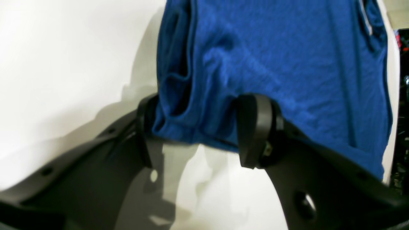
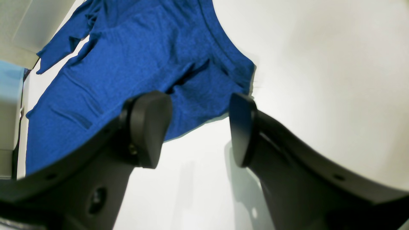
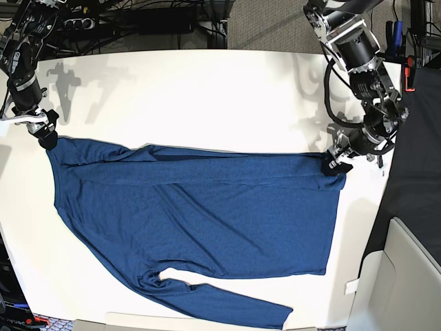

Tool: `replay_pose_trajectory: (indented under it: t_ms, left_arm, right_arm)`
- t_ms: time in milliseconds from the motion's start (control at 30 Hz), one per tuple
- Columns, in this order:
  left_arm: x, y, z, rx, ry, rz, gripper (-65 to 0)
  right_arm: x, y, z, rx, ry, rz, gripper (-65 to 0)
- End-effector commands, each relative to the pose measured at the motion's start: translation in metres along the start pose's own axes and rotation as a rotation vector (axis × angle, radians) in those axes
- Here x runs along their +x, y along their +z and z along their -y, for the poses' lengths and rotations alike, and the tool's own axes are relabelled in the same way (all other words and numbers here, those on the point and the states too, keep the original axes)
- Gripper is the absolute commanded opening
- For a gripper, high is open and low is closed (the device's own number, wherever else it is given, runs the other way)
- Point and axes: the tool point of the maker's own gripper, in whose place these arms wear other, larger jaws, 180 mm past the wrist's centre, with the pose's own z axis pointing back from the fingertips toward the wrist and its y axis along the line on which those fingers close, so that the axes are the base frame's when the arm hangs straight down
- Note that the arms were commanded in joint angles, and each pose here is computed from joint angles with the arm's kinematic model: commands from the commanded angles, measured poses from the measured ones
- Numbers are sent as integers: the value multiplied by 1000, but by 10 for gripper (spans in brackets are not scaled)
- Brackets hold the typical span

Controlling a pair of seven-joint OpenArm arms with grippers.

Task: Fold the T-shirt properly
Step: 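Lift the shoulder corners and drag the shirt toward the robot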

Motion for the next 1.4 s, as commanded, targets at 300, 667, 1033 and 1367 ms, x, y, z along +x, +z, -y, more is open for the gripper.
replay_pose_trajectory:
  t_ms: [300, 667, 1033, 1367]
  left_arm:
    - [-15, -10, 18, -72, -99, -62, -527]
    - [-19, -9, 14, -64, -94, -70, -636]
    - [-19, -9, 14, -64, -95, -70, -636]
    - [-26, -7, 13, -61, -98, -118, -637]
  right_arm:
    - [2, 7, 11, -47, -37, 23, -320]
    - [-9, -18, 39, -151, -223, 9, -316]
    - [-17, -62, 46, -168, -345, -27, -321]
    - [-33, -73, 26, -141, -356, -107, -650]
